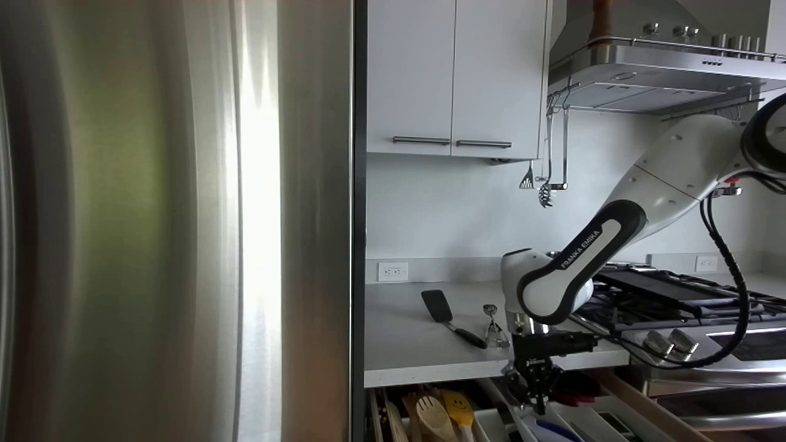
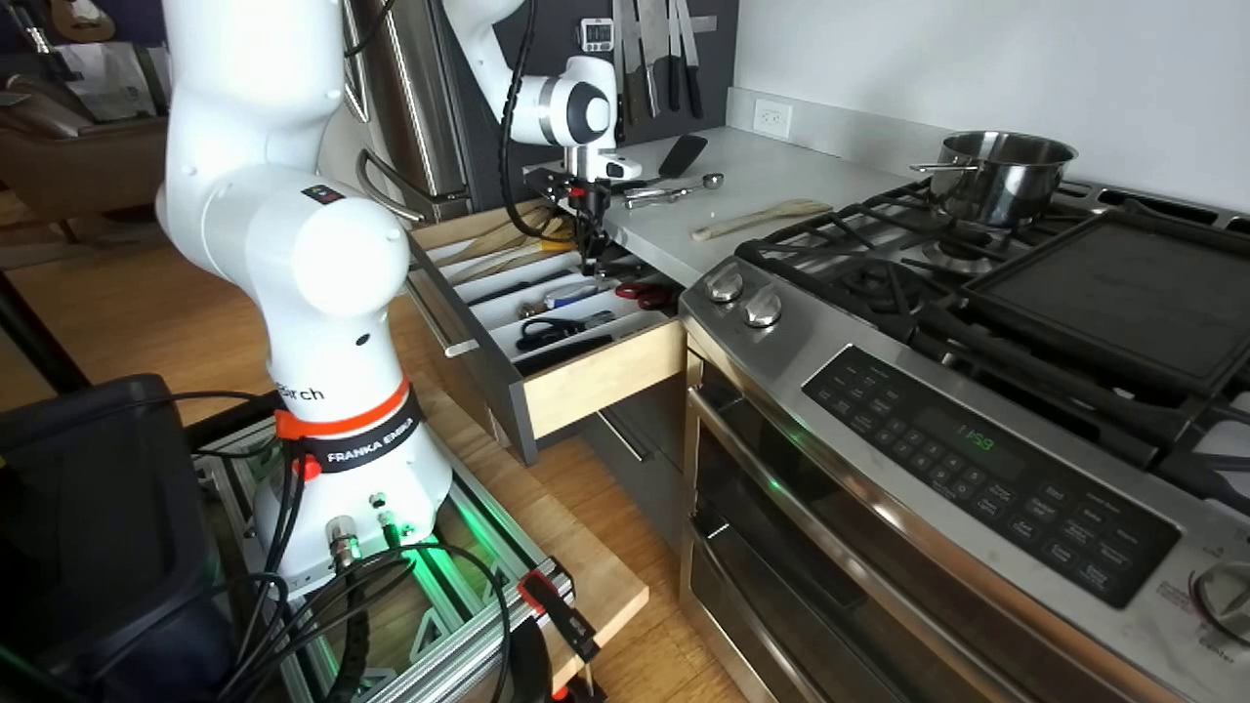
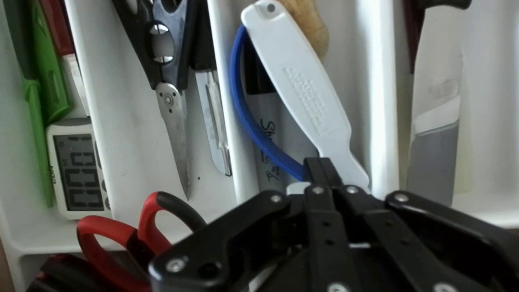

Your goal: Pick up the ice cream scoop on the right and place it in the top third to right compartment of the drawer

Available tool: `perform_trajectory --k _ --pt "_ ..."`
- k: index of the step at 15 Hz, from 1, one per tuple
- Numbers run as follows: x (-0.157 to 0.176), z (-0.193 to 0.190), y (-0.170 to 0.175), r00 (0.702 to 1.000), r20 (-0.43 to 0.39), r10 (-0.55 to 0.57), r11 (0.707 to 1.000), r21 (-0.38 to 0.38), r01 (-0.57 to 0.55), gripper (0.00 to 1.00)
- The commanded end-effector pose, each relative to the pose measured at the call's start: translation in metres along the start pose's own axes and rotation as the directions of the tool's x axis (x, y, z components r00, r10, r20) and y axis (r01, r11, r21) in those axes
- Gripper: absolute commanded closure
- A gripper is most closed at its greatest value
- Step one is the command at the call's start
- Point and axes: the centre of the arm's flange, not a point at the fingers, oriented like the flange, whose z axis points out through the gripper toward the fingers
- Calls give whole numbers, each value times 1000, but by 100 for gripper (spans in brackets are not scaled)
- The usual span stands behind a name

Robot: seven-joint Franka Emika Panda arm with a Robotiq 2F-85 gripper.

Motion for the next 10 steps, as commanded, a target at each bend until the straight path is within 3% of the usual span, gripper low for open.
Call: perform_trajectory --k 1,10 --pt "11 9 -5 999 -15 34 999 -9 -34 100" --pt "17 11 -6 988 -106 112 993 -35 -116 100"
